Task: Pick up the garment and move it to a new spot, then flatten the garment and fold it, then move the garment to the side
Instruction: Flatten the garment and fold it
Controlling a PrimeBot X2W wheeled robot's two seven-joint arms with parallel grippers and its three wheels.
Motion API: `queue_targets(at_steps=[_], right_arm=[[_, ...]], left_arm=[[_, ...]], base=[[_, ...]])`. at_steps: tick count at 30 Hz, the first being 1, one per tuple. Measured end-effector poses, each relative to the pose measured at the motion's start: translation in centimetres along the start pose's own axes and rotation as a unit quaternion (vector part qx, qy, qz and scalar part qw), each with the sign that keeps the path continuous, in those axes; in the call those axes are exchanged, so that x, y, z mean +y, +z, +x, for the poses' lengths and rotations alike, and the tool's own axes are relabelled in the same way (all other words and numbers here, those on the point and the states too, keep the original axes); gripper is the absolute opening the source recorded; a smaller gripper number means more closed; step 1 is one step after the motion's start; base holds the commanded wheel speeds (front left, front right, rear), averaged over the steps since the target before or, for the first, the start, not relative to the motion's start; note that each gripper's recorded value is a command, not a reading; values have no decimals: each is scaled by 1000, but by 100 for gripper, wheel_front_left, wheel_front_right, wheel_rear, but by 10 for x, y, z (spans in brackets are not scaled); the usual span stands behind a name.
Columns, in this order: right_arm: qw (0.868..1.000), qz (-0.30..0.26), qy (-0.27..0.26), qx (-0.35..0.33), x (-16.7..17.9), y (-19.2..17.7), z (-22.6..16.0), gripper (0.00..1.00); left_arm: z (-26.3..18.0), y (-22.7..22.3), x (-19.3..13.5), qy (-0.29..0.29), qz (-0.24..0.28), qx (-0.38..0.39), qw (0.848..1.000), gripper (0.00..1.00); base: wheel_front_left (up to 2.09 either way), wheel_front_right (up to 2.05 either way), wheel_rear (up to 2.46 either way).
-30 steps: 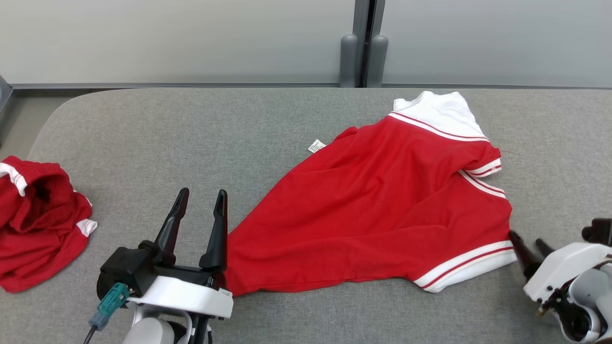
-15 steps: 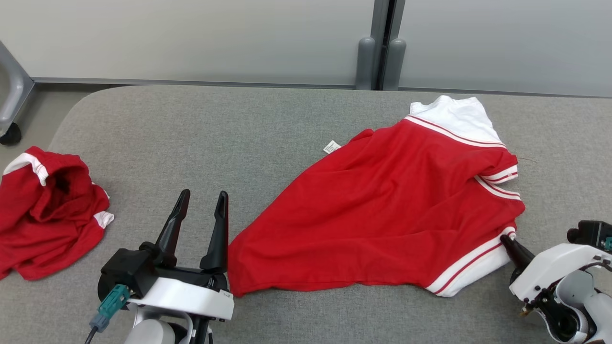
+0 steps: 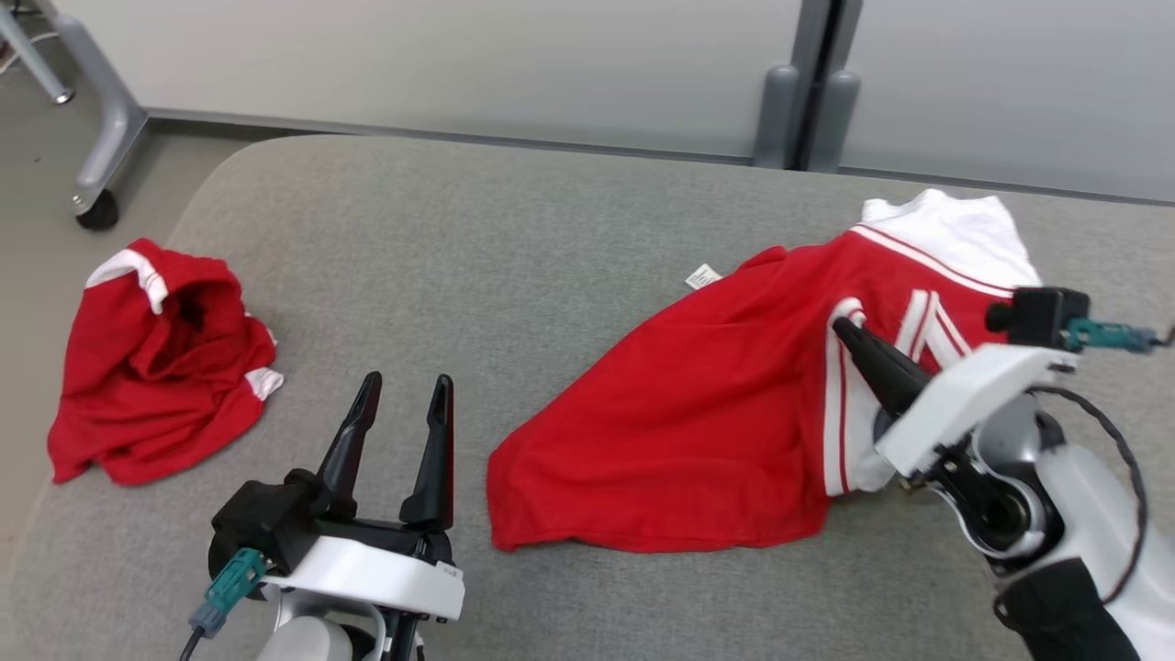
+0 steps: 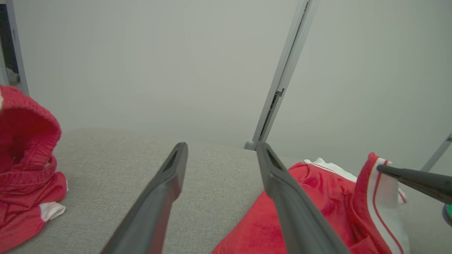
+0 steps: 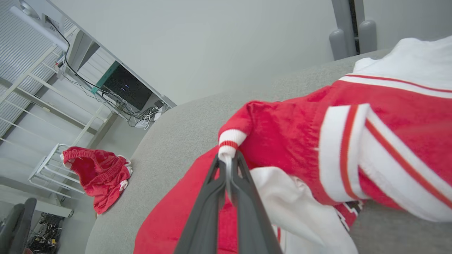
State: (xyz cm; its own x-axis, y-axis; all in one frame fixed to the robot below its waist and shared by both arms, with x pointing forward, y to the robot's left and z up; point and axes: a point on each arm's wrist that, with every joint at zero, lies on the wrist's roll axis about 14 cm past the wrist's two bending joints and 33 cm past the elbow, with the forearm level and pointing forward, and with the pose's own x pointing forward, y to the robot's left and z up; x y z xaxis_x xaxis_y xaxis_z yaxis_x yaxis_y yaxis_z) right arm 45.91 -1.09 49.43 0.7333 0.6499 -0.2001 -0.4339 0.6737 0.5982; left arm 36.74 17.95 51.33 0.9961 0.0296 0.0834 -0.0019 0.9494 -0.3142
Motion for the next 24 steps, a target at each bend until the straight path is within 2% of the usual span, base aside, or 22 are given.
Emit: queue_targets(at_steps=[9, 10, 11, 12, 15, 19, 24], right_arm=[[998, -3, 31, 46, 31, -19, 66, 0], [998, -6, 35, 52, 35, -22, 71, 12], [997, -8, 39, 59, 39, -26, 75, 47], [997, -6, 45, 64, 43, -29, 79, 100], [996, -5, 60, 58, 55, -31, 81, 100], [997, -17, 70, 2, 62, -11, 74, 100], [996, -39, 49, -61, 39, 10, 44, 100]], left_arm=[[0, -10, 18, 30, 1, 14, 999, 100], [1, -12, 20, 32, 1, 17, 999, 100], [2, -13, 21, 34, 1, 18, 999, 100], [3, -14, 21, 33, 2, 20, 999, 100], [7, -16, 18, 28, 1, 22, 999, 100], [10, -15, 13, 19, 0, 20, 1000, 100], [10, -8, 4, 5, 0, 9, 1000, 100]], base=[[0, 0, 0], [0, 0, 0], [0, 0, 0], [0, 0, 0], [0, 0, 0], [0, 0, 0], [0, 0, 0]])
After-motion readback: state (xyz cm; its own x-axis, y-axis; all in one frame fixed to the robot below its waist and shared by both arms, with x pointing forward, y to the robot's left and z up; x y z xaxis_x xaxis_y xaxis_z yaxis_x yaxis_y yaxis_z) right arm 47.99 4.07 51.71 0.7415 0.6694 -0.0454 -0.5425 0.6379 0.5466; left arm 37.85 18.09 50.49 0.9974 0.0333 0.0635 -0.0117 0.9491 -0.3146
